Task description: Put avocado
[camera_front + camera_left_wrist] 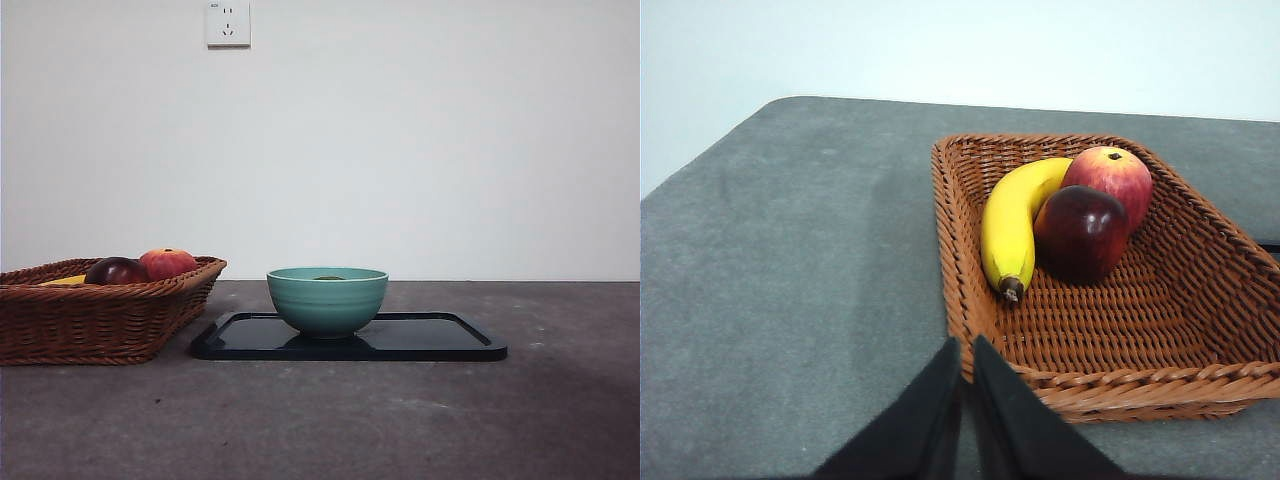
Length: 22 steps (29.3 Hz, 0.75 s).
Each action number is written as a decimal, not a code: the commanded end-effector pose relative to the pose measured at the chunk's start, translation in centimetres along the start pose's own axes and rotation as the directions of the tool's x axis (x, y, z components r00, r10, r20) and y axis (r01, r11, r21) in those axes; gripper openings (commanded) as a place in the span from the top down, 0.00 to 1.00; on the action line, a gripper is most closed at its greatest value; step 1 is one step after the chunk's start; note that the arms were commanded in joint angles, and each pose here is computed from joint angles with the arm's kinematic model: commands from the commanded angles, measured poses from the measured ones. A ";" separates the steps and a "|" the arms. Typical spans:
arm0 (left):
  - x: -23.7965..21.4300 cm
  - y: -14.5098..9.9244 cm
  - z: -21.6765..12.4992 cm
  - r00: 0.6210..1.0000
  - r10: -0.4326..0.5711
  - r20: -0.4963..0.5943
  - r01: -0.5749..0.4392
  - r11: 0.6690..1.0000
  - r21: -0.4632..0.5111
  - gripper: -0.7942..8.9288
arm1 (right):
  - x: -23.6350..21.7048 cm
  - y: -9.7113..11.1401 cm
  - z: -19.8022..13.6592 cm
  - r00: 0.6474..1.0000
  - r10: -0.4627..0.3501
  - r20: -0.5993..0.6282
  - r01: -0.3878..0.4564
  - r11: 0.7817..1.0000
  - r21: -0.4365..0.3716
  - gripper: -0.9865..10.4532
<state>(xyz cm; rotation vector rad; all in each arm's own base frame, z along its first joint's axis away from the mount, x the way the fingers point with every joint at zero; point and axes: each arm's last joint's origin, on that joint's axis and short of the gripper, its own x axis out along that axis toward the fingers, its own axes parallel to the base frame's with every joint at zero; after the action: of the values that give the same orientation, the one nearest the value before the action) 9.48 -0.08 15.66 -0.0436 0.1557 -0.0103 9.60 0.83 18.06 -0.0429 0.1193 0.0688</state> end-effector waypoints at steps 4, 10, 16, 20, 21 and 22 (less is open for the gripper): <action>0.2 0.1 -0.7 1.000 0.003 -0.026 -0.003 1.000 -0.002 0.90 | 0.5 -0.5 -1.9 0.998 -0.057 -0.005 0.057 0.998 -0.015 0.90; 0.2 0.1 -0.7 1.000 0.003 -0.026 -0.003 1.000 -0.002 0.90 | 0.6 -0.6 -3.1 0.994 -0.083 -0.071 0.083 0.997 0.004 0.90; 0.2 0.1 -0.8 1.000 0.003 -0.026 -0.003 1.000 -0.002 0.90 | 0.3 -0.8 -3.1 0.987 -0.149 -0.053 0.150 0.989 0.013 0.90; 0.2 0.1 -0.7 1.000 0.003 -0.026 -0.003 1.000 -0.002 0.90 | 0.3 -0.7 -3.1 0.991 -0.125 -0.052 0.126 0.992 0.015 0.90; 0.2 0.1 -0.8 1.000 0.003 -0.026 -0.003 1.000 -0.002 0.90 | 0.3 -0.7 -3.1 0.992 -0.115 -0.052 0.116 0.993 0.015 0.90; 0.2 0.1 -0.7 1.000 0.003 -0.026 -0.003 1.000 -0.002 0.90 | 0.3 -0.7 -3.1 0.993 -0.107 -0.052 0.108 0.994 0.016 0.90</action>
<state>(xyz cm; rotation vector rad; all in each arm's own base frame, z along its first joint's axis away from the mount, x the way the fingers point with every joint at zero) 9.48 -0.08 15.66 -0.0436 0.1557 -0.0103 9.57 0.02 15.28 -0.0442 0.1539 -0.0432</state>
